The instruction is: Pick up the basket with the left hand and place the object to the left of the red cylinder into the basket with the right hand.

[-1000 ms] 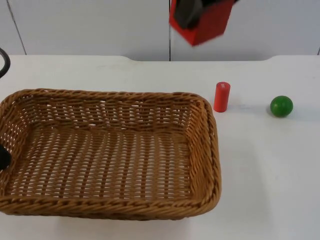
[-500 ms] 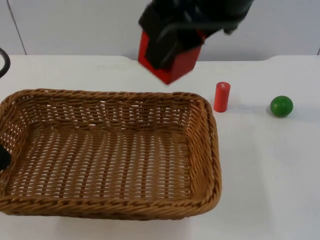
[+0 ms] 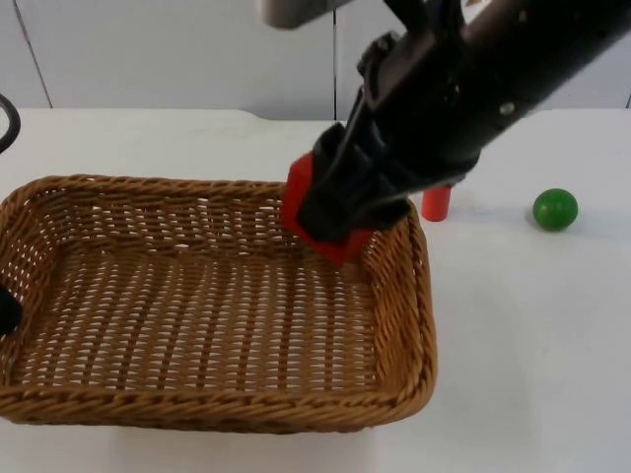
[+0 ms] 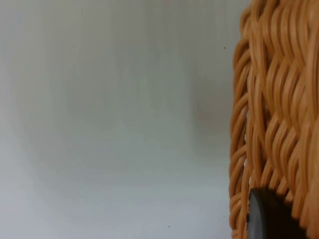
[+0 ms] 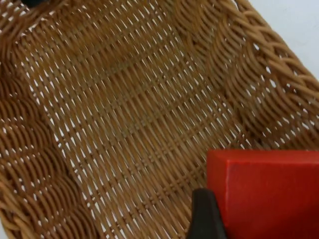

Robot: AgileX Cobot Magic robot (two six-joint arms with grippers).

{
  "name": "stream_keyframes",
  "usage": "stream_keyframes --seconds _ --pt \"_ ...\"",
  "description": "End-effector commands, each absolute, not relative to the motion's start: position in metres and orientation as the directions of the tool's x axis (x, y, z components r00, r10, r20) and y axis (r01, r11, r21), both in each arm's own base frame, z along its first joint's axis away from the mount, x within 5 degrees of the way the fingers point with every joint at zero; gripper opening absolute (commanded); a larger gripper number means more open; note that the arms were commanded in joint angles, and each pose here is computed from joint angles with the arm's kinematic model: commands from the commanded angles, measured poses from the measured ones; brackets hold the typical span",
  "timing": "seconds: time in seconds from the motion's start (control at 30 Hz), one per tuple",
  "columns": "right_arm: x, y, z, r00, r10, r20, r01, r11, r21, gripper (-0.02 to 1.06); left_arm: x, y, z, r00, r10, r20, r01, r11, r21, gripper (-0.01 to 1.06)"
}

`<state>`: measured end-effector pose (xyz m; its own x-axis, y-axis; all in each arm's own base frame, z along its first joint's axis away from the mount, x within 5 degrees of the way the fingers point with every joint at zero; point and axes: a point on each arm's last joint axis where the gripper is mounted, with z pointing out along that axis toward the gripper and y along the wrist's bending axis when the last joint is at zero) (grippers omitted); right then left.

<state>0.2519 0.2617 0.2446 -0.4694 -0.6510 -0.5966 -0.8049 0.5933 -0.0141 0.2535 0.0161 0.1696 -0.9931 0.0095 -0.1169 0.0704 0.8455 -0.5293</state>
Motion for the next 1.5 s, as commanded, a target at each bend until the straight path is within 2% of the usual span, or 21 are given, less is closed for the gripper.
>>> stream_keyframes --seconds 0.0,0.1,0.3,0.4,0.43,0.5,0.53,0.73,0.83,0.87,1.0,1.17,1.47 --pt "0.249 0.262 0.248 -0.443 -0.638 -0.63 -0.809 0.587 -0.026 0.28 0.252 0.014 0.173 -0.993 -0.01 -0.114 0.055 0.829 -0.556 0.0" --pt "0.249 0.262 0.244 -0.445 -0.636 -0.631 -0.807 0.59 -0.025 0.33 0.253 0.014 0.173 -0.993 -0.012 -0.114 0.054 0.829 -0.557 0.0" --pt "0.255 0.269 0.218 -0.487 -0.654 -0.579 -0.803 0.596 0.001 0.46 0.253 0.014 0.173 -0.993 -0.015 -0.115 0.052 0.827 -0.56 0.0" --pt "0.256 0.271 0.205 -0.502 -0.667 -0.551 -0.802 0.597 0.008 0.61 0.253 0.014 0.173 -0.993 -0.015 -0.115 0.052 0.827 -0.56 0.0" --pt "0.256 0.271 0.205 -0.502 -0.667 -0.551 -0.802 0.597 0.008 0.61 0.253 0.014 0.173 -0.993 -0.015 -0.115 0.052 0.827 -0.56 0.0" --pt "0.256 0.27 0.209 -0.504 -0.659 -0.559 -0.8 0.6 0.014 0.74 0.253 0.014 0.173 -0.993 -0.015 -0.115 0.052 0.827 -0.56 0.0" --pt "0.255 0.27 0.213 -0.499 -0.653 -0.57 -0.8 0.601 0.011 0.75 0.253 0.014 0.173 -0.993 -0.015 -0.115 0.052 0.827 -0.56 0.0" --pt "0.249 0.263 0.25 -0.45 -0.601 -0.66 -0.798 0.603 -0.005 0.76 0.253 0.014 0.173 -0.993 -0.017 -0.116 0.051 0.826 -0.561 0.0" --pt "0.233 0.247 0.301 -0.379 -0.53 -0.759 -0.797 0.604 -0.024 0.76 0.253 0.014 0.173 -0.993 -0.017 -0.116 0.051 0.826 -0.561 0.0" --pt "0.233 0.247 0.301 -0.379 -0.53 -0.759 -0.797 0.604 -0.024 0.76 0.253 0.014 0.173 -0.993 -0.017 -0.116 0.051 0.826 -0.561 0.0" --pt "0.198 0.212 0.365 -0.278 -0.451 -0.848 -0.8 0.597 -0.056 0.76 0.253 0.014 0.173 -0.993 -0.019 -0.116 0.05 0.825 -0.562 0.0" --pt "0.166 0.181 0.397 -0.234 -0.44 -0.867 -0.809 0.583 -0.077 0.76 0.253 0.014 0.173 -0.993 -0.02 -0.116 0.049 0.825 -0.564 0.0" --pt "0.135 0.151 0.415 -0.226 -0.459 -0.859 -0.822 0.563 -0.084 0.76 0.253 0.014 0.173 -0.993 -0.02 -0.116 0.049 0.825 -0.564 0.0"
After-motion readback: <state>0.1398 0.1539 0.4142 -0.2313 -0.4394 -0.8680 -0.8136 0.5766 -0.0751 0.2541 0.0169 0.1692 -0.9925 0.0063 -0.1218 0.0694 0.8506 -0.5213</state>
